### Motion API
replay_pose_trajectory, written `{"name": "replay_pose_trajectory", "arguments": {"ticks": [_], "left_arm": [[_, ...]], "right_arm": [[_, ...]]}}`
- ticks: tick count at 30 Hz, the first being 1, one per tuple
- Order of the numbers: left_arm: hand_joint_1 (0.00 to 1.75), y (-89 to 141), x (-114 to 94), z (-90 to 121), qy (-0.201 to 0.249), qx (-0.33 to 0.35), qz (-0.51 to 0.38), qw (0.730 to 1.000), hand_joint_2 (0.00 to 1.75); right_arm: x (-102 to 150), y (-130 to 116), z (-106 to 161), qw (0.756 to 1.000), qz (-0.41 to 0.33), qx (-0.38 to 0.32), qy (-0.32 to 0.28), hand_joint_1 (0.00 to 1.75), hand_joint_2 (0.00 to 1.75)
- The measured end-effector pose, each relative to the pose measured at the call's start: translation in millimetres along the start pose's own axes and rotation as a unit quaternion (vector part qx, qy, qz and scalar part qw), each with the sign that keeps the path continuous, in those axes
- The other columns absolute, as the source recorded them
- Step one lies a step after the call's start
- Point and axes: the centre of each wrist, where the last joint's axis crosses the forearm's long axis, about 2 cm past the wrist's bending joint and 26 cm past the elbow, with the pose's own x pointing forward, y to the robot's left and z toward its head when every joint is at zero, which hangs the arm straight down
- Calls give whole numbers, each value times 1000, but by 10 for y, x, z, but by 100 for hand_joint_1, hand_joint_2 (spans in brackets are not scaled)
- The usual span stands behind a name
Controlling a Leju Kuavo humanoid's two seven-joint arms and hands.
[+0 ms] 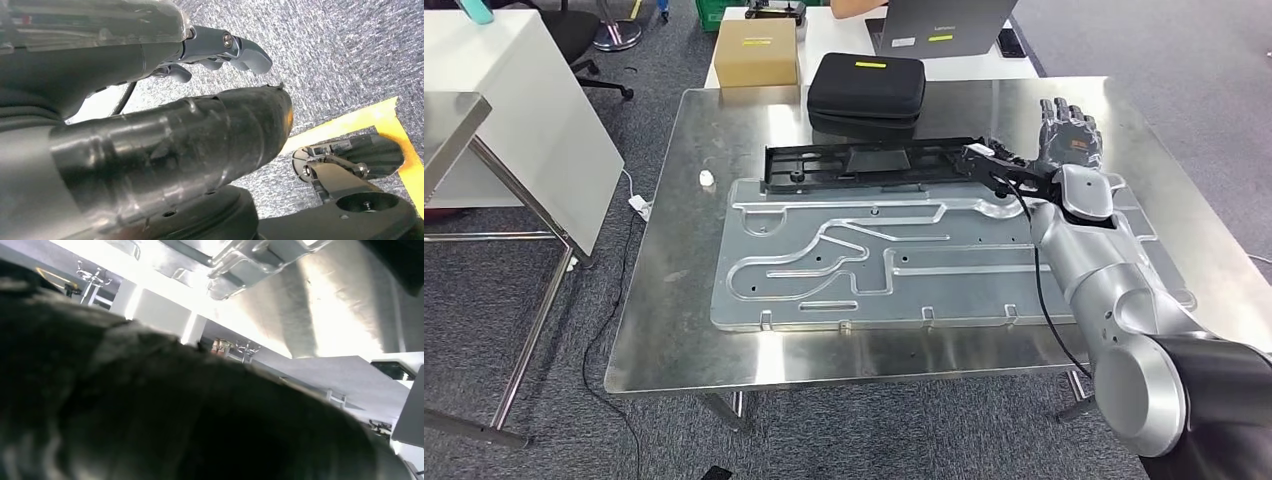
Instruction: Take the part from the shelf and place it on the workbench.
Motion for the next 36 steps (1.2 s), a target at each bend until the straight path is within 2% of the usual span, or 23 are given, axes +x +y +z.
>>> {"name": "replay_pose_trajectory", "arguments": {"ticks": [36], "left_arm": [[0,49,-42,-2,8,8,0,1000,0]], "right_arm": [[-55,154,70,1000,4,9,0,0,0]]}}
